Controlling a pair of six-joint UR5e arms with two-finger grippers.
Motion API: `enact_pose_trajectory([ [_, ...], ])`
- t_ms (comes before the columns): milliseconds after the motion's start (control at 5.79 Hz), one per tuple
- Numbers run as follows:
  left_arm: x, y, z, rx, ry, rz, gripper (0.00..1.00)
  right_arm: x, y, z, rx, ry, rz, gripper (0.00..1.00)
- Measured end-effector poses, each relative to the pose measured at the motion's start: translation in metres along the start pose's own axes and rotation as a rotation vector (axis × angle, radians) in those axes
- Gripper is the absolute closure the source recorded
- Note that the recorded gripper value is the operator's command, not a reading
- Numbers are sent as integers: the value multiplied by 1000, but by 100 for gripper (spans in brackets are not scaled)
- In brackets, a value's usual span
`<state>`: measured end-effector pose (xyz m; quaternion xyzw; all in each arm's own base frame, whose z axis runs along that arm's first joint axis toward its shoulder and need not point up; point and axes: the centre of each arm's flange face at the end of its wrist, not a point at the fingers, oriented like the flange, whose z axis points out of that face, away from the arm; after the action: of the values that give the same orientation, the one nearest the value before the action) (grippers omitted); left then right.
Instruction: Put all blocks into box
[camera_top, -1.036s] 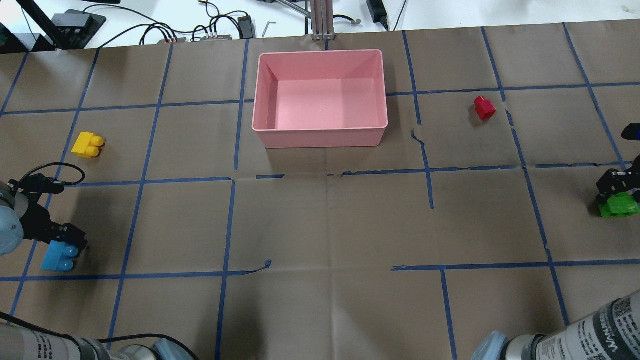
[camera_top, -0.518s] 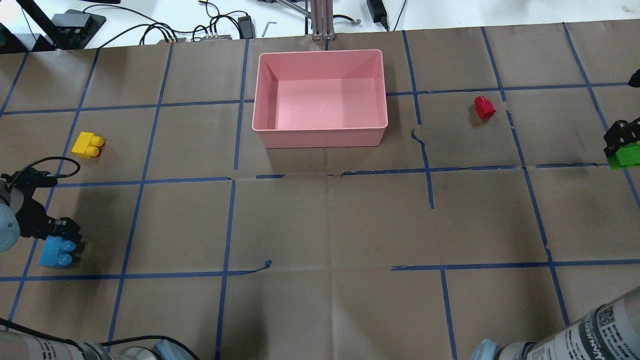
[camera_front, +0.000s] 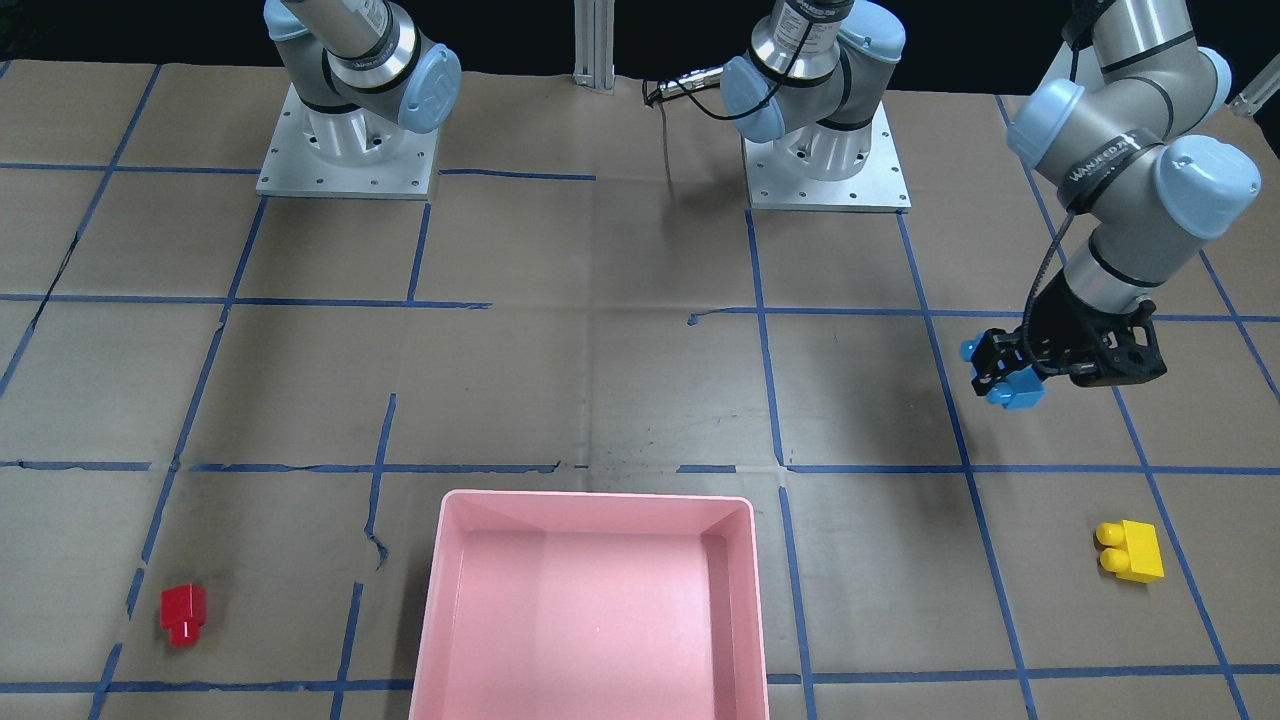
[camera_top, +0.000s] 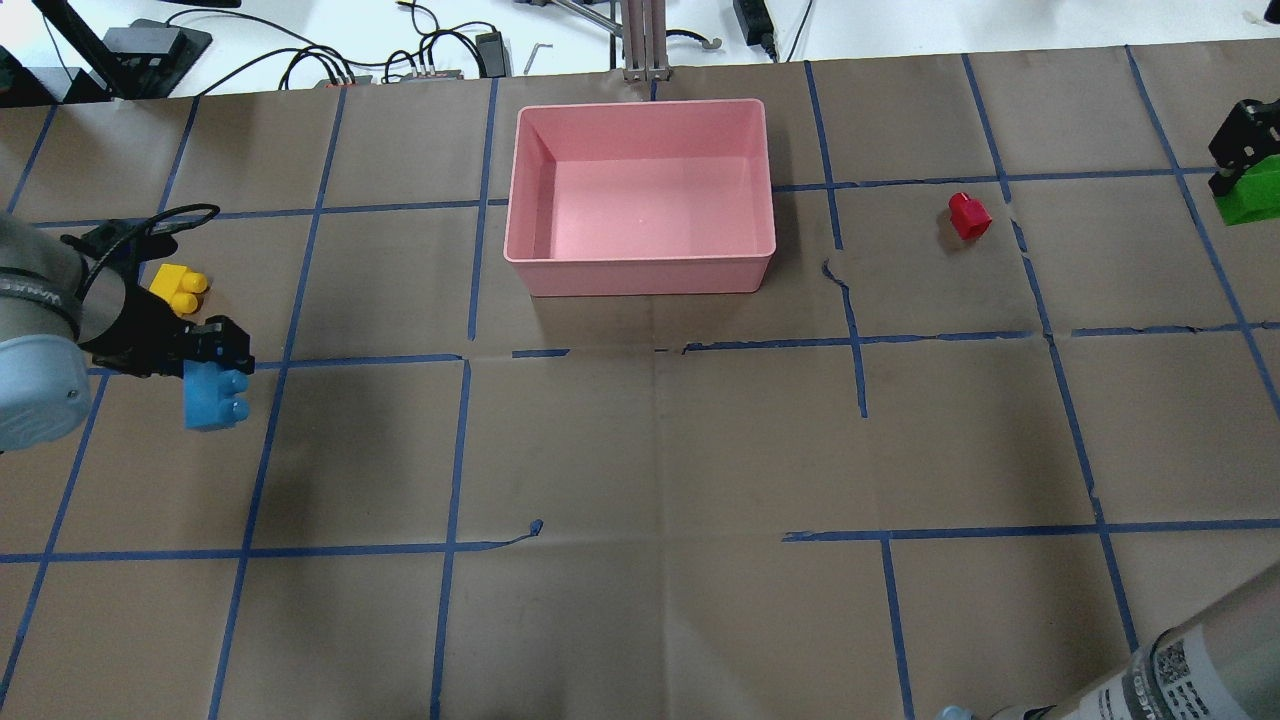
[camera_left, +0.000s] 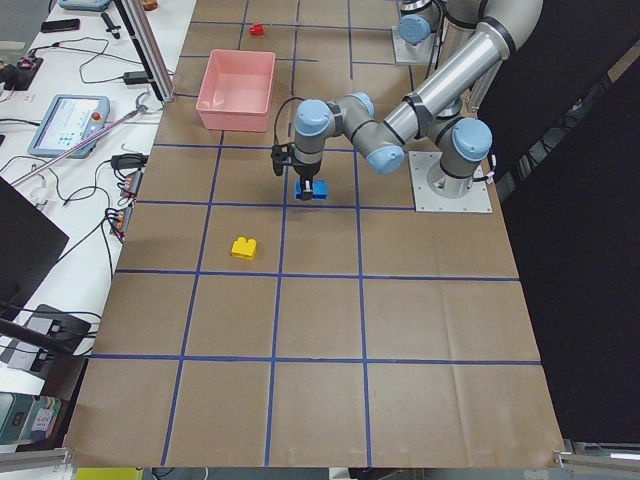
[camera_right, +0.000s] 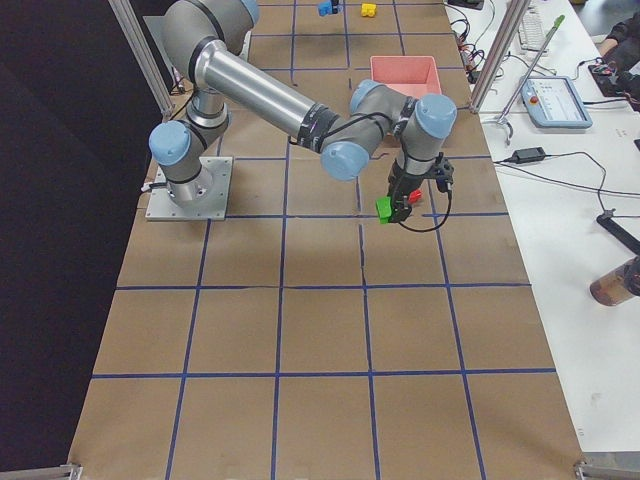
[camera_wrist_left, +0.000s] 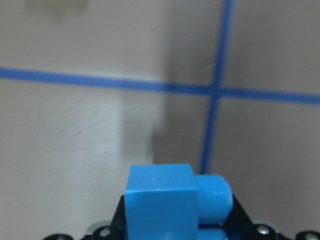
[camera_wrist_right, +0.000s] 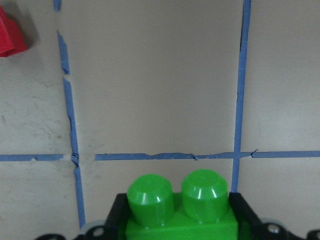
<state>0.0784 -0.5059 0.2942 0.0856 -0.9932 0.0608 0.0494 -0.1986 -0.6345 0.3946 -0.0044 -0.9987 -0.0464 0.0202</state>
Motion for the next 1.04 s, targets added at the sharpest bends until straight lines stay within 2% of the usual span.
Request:
enact_pose_trajectory([
  [345,128,-74,-24,36,93,-133,100,-93,-19,-25,9,19,32,53],
  [691,269,-139,-8,57,141,-239,100,-181,-20,-40,27,28,88,53],
  [864,320,-159,2,67,164,-291,78,-205,-19,-42,26,27,105,53],
  [1036,352,-172,12,73,181,-326,36,-213,-18,-42,25,26,111,53],
])
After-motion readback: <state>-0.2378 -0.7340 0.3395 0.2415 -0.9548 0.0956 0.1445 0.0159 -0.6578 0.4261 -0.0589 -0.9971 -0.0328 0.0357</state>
